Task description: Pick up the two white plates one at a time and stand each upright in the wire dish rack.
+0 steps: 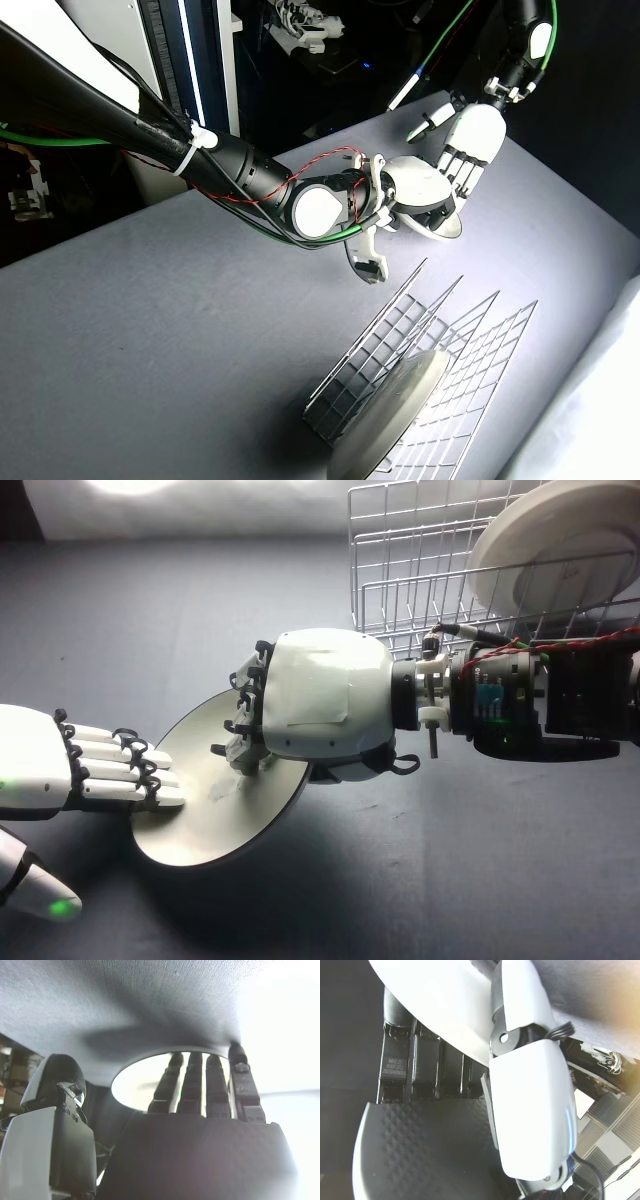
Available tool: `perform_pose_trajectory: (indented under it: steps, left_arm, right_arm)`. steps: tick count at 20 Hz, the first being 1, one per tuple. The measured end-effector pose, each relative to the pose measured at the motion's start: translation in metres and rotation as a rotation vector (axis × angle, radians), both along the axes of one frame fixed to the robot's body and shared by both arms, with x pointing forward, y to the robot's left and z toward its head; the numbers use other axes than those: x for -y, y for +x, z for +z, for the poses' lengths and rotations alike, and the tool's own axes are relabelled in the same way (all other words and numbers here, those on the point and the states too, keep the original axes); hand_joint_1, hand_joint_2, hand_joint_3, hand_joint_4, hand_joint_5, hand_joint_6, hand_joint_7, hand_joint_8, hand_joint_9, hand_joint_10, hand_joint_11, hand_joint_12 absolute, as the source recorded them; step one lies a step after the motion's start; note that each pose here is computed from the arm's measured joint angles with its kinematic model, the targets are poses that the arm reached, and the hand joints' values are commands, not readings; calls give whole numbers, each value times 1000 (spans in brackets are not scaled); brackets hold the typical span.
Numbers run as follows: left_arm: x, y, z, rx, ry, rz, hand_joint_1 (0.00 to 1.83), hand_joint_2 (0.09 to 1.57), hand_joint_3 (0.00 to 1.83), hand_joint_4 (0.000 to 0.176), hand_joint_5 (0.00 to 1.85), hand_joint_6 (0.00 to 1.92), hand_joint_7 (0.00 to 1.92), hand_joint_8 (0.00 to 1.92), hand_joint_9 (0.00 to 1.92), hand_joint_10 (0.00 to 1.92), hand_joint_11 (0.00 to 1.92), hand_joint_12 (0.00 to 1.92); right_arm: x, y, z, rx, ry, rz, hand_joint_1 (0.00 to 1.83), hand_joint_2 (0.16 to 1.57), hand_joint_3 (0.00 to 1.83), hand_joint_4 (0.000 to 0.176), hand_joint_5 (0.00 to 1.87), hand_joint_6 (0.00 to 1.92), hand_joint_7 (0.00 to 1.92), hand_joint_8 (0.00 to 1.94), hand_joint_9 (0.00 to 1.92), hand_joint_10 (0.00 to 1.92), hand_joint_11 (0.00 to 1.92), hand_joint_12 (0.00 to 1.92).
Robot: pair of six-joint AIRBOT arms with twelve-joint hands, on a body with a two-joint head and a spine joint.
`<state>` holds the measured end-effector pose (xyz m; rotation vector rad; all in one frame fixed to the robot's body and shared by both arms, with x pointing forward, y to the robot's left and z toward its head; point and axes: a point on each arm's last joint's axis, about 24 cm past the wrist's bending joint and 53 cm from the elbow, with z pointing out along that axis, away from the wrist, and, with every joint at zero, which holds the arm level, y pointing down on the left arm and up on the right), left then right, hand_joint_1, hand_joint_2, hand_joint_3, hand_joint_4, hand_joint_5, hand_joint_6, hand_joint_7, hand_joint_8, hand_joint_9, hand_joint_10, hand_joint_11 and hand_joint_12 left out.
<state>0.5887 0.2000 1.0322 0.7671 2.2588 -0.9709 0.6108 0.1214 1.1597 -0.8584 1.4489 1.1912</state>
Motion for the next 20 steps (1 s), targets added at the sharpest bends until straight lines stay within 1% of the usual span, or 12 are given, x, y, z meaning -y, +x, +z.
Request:
perform_pose_trajectory:
  steps: [1,2,3,6,7,9,10,11,13,16,17,20]
  left_arm:
    - [0,0,1,2,0,-1,0,1142,0,0,0,0,4,1,26,9,52,55]
    - [1,2,3,12,1,-7,0,1147,1,0,11,4,16,6,35,12,53,56]
    - [4,4,6,29,4,-18,0,1146,0,0,11,4,18,6,37,12,57,58]
    - [13,13,22,71,-14,-35,0,1134,0,0,2,0,11,2,27,5,38,51]
    - [16,16,29,87,-20,-39,0,1133,0,0,20,7,33,10,52,13,71,66]
    - [17,30,53,144,-47,-24,0,1139,0,0,1,0,14,0,33,3,54,60]
    - [16,36,63,166,-61,-13,0,1128,0,0,0,0,10,0,25,0,36,53]
    - [14,50,85,213,-89,13,0,1131,0,0,0,0,6,0,25,0,38,54]
    - [12,63,108,259,-119,39,0,1139,0,0,2,1,9,3,25,8,48,59]
    - [11,72,136,314,-142,37,0,1132,0,0,0,0,2,0,17,3,39,56]
    - [9,75,145,333,-151,42,0,1141,1,0,7,3,8,3,21,5,47,59]
    - [0,82,153,355,-146,65,0,1146,3,0,0,0,0,0,12,0,30,52]
  right_arm:
    - [0,0,2,-3,5,-2,1366,1078,2,0,1004,724,1100,838,995,1180,803,1474]
    - [0,0,5,-6,10,-3,1303,1057,0,0,1094,606,1149,896,1033,1054,800,1497]
    - [0,-2,10,-13,24,-3,1291,1047,0,0,1118,572,1172,879,1064,970,796,1488]
    - [1,-9,20,-27,41,2,1292,1047,0,0,1134,513,1169,915,1075,945,779,1498]
    - [2,-10,25,-31,48,1,1370,1070,0,0,1049,657,1099,860,1002,1139,797,1432]
    - [7,-10,31,-44,58,-10,1386,1085,0,0,1011,761,1037,925,969,1188,814,1372]
    - [9,-10,32,-51,60,-16,1382,1101,3,0,934,890,1006,961,960,1205,812,1357]
    - [10,-11,36,-54,58,-23,1380,1111,0,0,894,939,1002,964,953,1223,821,1340]
    - [11,-15,43,-70,75,-23,1384,1100,1,0,889,961,1036,883,992,1162,866,1262]
    - [12,-20,57,-82,104,-19,1384,1096,0,0,904,1000,1026,859,1012,1115,889,1192]
    - [14,-20,64,-91,121,-24,1383,1100,1,0,911,966,1019,889,988,1165,874,1219]
    - [20,-17,78,-126,165,-44,1384,1093,0,0,934,976,1037,854,990,1129,882,1220]
